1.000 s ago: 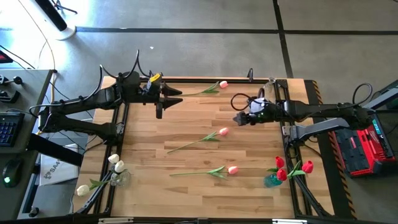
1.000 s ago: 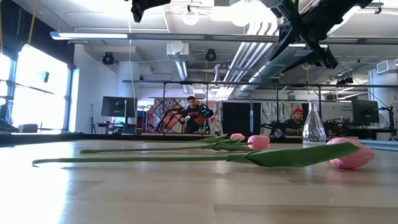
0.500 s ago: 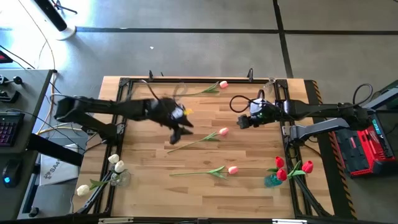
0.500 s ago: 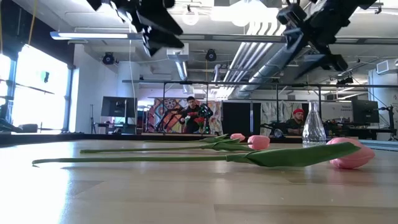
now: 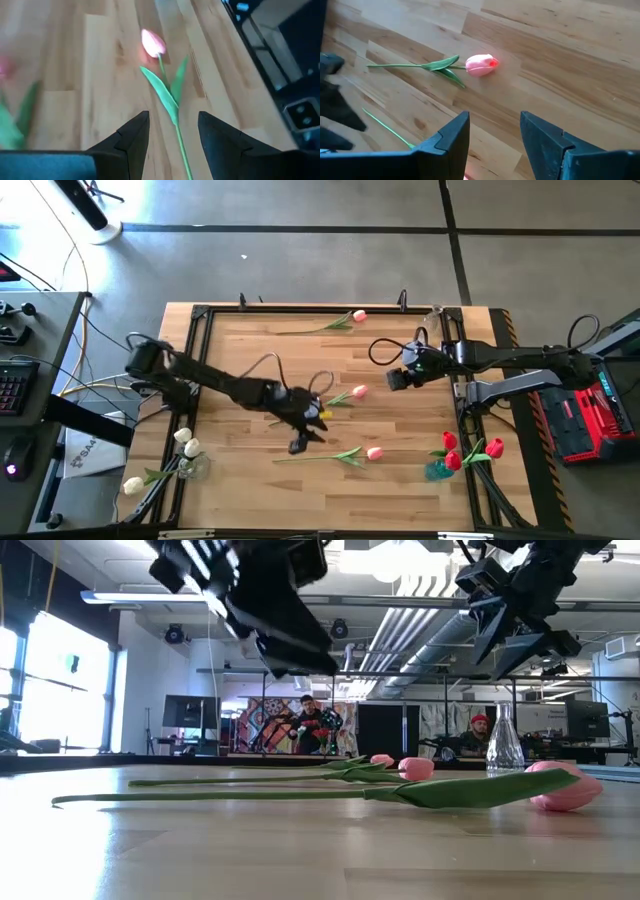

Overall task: Sort flowers into vase by color
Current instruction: Put the bottom pink flower into the top transparent vase

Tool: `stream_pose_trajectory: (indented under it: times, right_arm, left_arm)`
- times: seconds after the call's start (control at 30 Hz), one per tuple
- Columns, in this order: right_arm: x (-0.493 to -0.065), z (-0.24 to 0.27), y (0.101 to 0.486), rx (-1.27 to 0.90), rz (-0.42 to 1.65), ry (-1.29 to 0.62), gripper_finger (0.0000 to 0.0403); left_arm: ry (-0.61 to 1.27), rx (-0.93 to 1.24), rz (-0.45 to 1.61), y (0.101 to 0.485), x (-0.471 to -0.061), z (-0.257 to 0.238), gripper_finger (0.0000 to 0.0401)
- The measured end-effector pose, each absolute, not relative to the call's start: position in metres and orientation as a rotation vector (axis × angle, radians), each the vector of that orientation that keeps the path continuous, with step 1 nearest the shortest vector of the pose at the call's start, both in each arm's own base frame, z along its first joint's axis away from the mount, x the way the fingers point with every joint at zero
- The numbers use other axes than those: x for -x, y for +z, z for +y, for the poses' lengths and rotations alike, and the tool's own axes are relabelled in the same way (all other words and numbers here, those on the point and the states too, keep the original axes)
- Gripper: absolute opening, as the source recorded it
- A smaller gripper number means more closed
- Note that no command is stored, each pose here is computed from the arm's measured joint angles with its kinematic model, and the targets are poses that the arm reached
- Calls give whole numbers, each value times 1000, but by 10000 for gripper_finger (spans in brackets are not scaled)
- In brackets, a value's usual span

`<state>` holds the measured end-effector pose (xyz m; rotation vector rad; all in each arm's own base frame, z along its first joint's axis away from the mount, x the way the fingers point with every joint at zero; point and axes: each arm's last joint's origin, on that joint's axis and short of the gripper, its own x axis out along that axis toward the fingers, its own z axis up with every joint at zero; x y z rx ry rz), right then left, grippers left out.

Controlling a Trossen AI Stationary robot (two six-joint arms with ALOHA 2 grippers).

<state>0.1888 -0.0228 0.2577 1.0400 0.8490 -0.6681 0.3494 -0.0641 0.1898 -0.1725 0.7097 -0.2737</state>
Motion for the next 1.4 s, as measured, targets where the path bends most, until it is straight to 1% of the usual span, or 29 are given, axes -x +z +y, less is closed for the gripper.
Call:
stream_pose_trajectory:
  times: [0.13,0.3,0.43,0.63,0.77,0.9,1.23,1.4]
  right_arm:
    - [-189,-22,258,-1035,868,-638,163]
    - [-188,-21,257,-1029,906,-589,163]
    - [-187,-20,257,-1040,928,-574,163]
    - [-187,-20,256,-1034,938,-567,163]
    - [-187,-20,256,-1026,939,-563,163]
    - [-187,-20,256,-1026,939,-563,163]
    - [-187,-20,256,-1033,937,-568,163]
    - [-187,-20,256,-1026,938,-565,163]
  left_arm:
    - [-331,70,754,163,-355,-76,159]
    - [-333,88,769,146,-360,-83,159]
    - [-329,105,767,143,-361,-86,159]
    - [-332,49,755,144,-358,-99,159]
    - [-269,8,746,144,-357,-104,159]
    - [-247,10,745,144,-356,-106,159]
    - [-250,38,836,110,-355,-121,159]
    - [-239,35,845,101,-356,-125,153]
